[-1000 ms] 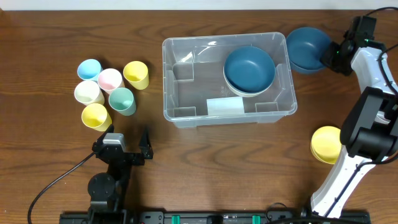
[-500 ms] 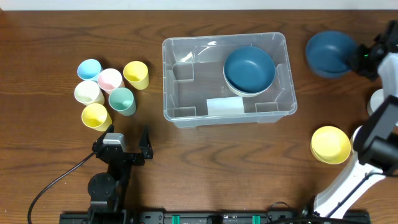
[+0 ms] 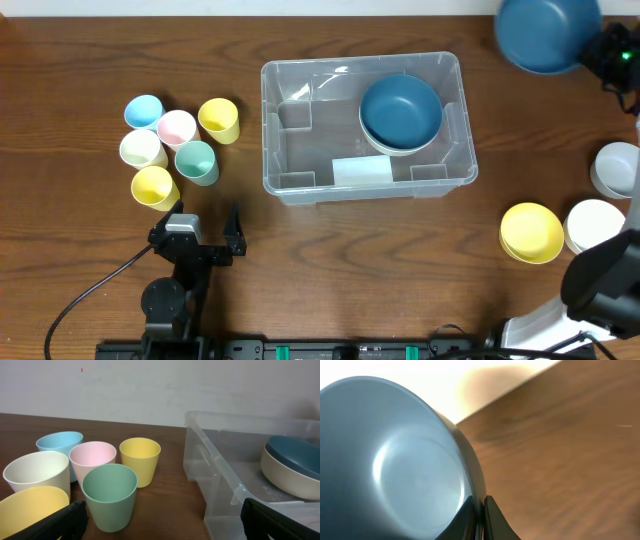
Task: Pack container
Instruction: 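Carry the second blue-grey bowl into the bin and stack it on the others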
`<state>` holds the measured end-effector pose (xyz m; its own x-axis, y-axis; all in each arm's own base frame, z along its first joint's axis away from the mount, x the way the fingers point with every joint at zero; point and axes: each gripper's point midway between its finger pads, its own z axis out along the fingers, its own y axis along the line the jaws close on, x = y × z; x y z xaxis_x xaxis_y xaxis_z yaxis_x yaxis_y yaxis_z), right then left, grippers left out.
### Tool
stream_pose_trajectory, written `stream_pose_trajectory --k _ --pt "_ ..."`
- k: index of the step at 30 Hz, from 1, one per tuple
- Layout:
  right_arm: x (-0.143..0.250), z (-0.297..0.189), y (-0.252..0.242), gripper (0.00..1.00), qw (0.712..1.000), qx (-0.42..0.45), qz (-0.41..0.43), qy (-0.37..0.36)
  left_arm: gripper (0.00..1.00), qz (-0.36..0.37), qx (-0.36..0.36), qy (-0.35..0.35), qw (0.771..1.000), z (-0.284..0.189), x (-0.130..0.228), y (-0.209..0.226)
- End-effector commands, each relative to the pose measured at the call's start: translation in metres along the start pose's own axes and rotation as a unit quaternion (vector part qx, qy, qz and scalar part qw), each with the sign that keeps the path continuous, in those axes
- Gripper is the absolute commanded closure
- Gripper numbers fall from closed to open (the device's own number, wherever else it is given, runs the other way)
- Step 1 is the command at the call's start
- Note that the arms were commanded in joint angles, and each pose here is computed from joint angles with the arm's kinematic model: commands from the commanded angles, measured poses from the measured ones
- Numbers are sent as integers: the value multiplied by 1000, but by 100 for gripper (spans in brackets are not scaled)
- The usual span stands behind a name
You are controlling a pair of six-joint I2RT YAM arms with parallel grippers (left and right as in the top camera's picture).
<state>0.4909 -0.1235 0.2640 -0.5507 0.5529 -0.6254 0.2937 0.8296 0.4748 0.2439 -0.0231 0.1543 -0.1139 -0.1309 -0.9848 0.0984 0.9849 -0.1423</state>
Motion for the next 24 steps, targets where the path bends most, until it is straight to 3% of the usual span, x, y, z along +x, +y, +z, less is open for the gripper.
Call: stream_pose_trajectory --k 1,6,12,24 --pt "20 -9 60 92 996 -80 -33 28 2 7 2 24 1000 1 16 0" --pt "66 -1 104 92 987 -104 -81 87 2 7 2 24 1000 1 16 0" --pt "101 7 125 91 984 -64 -124 112 2 7 2 24 1000 1 16 0" --pt "155 36 115 93 972 -24 -142 186 2 7 2 24 1000 1 16 0"
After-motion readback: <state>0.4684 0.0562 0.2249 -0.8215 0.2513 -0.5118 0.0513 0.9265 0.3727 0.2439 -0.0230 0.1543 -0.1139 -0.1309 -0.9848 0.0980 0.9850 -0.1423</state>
